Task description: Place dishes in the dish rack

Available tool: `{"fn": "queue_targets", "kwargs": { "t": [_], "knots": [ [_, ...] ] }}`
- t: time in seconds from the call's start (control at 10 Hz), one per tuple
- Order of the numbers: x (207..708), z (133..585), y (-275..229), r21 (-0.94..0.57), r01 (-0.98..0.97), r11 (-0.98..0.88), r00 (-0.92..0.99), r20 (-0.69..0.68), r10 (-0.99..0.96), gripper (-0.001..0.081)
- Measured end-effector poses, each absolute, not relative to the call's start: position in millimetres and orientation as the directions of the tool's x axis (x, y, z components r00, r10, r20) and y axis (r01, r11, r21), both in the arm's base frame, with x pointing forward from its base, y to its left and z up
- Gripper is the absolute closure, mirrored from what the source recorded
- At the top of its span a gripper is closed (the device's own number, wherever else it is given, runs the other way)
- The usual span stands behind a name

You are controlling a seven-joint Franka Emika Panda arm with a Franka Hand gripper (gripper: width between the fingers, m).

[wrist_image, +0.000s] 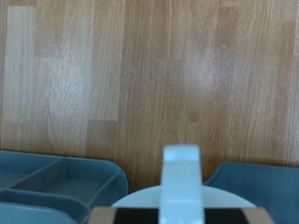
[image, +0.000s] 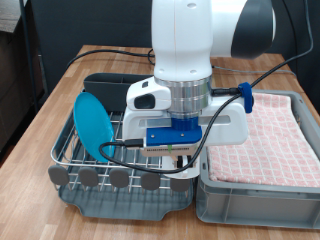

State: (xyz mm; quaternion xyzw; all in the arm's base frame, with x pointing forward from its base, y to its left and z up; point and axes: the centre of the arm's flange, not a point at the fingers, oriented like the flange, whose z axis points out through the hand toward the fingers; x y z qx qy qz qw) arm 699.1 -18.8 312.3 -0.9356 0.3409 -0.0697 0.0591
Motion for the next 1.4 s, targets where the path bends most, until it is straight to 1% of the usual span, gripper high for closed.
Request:
{"fn": "queue_targets", "kwargs": {
  "t": [0.9, 1.4],
  "knots": [
    [704.3, 274.2, -28.9, -0.198, -0.614, -0.764, 0.769, 0.07, -0.635, 0.0735],
    [710.2, 265.3, -31.7, -0.194, -0.605, -0.772, 0.777, 0.066, -0.626, 0.0735]
  ]
}}
